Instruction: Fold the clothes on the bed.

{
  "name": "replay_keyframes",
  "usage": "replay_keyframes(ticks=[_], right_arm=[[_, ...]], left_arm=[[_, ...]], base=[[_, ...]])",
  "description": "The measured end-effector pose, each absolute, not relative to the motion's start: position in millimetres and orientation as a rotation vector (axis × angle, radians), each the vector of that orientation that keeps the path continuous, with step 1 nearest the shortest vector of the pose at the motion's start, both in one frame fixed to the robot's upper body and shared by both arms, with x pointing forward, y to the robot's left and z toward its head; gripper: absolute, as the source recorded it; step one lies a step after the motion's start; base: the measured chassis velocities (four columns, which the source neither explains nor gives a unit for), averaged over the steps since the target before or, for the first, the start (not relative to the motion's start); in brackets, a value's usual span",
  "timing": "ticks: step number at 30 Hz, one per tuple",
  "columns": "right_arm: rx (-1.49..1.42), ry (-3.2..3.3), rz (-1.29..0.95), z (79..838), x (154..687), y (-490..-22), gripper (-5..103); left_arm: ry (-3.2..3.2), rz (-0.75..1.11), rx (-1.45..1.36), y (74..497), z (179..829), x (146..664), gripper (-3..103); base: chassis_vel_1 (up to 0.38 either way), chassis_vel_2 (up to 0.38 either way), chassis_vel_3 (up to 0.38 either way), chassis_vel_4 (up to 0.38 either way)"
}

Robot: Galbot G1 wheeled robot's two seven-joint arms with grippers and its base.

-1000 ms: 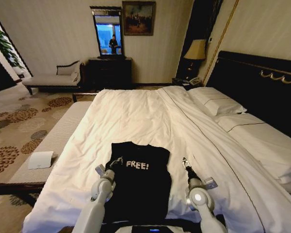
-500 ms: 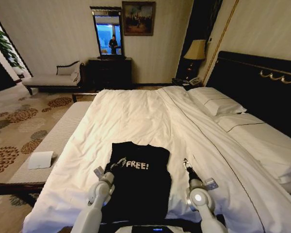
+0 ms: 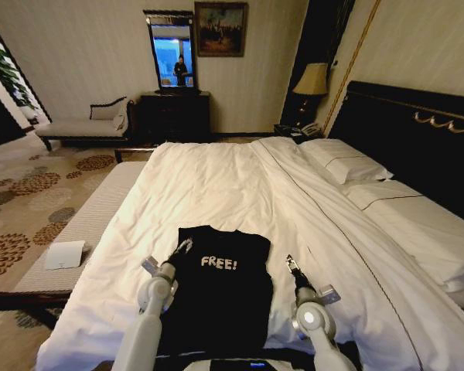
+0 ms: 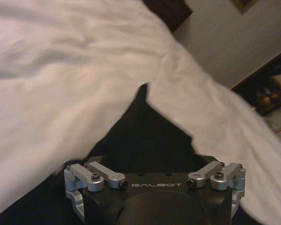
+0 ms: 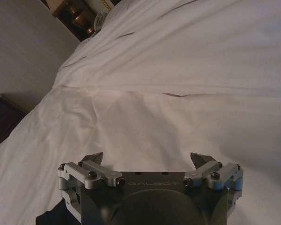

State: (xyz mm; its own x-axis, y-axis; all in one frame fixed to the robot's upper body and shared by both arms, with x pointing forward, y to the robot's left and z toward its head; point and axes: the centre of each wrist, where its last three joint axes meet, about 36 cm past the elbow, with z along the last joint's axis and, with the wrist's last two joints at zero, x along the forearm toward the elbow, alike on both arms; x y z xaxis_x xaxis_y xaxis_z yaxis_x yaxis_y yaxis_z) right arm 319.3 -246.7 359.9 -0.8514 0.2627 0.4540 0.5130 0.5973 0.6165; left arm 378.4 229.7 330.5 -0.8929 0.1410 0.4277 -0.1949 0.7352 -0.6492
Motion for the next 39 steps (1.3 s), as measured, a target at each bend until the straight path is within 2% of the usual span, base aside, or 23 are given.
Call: replay_keyframes(ticks=[4, 12, 19, 26, 29, 35, 39], right_arm=[[-0.638, -2.515, -1.118, 362.3, 319.1, -248.3, 100], [-0.635, -2.53, -1.087, 359.4, 333.9, -259.3, 100], [-0.418, -2.607, -1.06, 348.6, 357.9, -286.7, 100], [-0.108, -2.645, -1.044, 325.1, 382.1, -298.0, 100], [0.045, -2.638, -1.08, 317.7, 395.6, -288.0, 100], [0.08, -2.637, -1.074, 307.6, 413.8, -269.6, 100], [-0.029, -2.62, -1.053, 300.0, 426.3, -265.4, 100]], left_arm=[[-2.46, 0.953, 0.075, 240.5, 327.5, 344.2, 100], [-2.498, 0.943, 0.102, 254.3, 348.6, 313.9, 100], [-2.616, 0.972, 0.131, 286.0, 390.1, 320.9, 100], [-2.643, 0.887, 0.285, 316.6, 386.8, 329.7, 100], [-2.644, 0.886, 0.326, 320.9, 387.6, 330.4, 100], [-2.65, 0.901, 0.346, 320.9, 393.1, 332.2, 100], [-2.656, 0.906, 0.347, 319.5, 401.5, 331.8, 100]], base=[[0.0, 0.0, 0.0, 0.0], [0.0, 0.0, 0.0, 0.0], [0.0, 0.0, 0.0, 0.0], [0.0, 0.0, 0.0, 0.0], [0.0, 0.0, 0.0, 0.0], [0.0, 0.0, 0.0, 0.0], [0.0, 0.0, 0.0, 0.0]])
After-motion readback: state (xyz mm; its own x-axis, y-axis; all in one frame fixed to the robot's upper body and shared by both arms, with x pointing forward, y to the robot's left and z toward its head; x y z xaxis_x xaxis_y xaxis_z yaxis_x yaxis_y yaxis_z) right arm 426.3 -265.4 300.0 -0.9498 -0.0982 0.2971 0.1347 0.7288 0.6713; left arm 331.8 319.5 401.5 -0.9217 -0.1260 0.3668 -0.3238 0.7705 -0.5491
